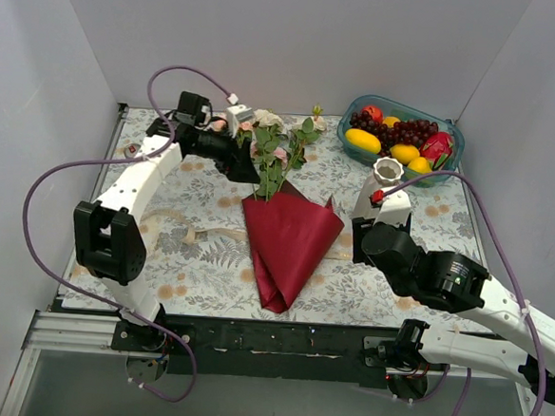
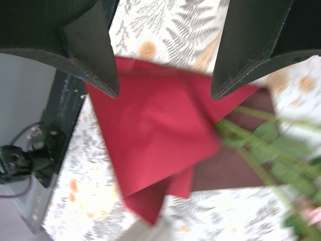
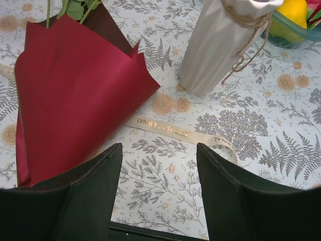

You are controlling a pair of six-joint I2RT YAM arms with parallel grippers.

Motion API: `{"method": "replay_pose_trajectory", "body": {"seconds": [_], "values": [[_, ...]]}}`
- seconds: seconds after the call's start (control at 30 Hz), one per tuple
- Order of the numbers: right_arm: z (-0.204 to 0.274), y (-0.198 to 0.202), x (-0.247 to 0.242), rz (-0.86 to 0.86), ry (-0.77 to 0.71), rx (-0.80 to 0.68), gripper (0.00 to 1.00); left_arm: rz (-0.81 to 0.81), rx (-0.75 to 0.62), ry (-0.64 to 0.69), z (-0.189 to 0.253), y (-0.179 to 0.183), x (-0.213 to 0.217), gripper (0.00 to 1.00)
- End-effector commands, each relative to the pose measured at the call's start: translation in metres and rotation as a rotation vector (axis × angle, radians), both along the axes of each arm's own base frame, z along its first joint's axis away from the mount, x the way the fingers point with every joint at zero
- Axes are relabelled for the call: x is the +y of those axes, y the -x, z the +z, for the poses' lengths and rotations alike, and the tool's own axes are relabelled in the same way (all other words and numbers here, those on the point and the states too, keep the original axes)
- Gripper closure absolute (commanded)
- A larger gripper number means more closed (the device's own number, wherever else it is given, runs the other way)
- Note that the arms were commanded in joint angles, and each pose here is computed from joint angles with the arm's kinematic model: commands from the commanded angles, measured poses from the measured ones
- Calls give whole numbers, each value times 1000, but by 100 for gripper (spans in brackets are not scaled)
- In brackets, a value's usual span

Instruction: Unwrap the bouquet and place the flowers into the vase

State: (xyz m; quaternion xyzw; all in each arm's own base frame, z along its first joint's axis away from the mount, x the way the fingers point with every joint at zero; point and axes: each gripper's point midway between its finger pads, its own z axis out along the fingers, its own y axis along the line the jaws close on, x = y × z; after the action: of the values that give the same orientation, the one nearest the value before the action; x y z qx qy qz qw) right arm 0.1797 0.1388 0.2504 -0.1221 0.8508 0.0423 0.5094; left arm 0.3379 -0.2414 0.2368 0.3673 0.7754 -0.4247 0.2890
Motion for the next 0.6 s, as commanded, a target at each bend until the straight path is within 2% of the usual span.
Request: {"method": "replay_pose_trajectory", "body": {"seconds": [0.0,0.07,0.23,0.43,0.57], "values": [[23,-3,-5,-15,-18,-51,32,132,17,-67,-26,-12,56,27],[25,-3,-5,-12,-9,-57,32,139,47,-140,-65,-4,65,25],[35,-6,0,-7,-4,-71,32,150,78,-210,-102,-1,69,25],[51,-5,-2,-7,-21,-85,32,72,-18,-170,-77,-6,31,23],[54,-4,-4,-12,-26,-77,32,-35,-77,-148,-66,-3,-7,23]]}}
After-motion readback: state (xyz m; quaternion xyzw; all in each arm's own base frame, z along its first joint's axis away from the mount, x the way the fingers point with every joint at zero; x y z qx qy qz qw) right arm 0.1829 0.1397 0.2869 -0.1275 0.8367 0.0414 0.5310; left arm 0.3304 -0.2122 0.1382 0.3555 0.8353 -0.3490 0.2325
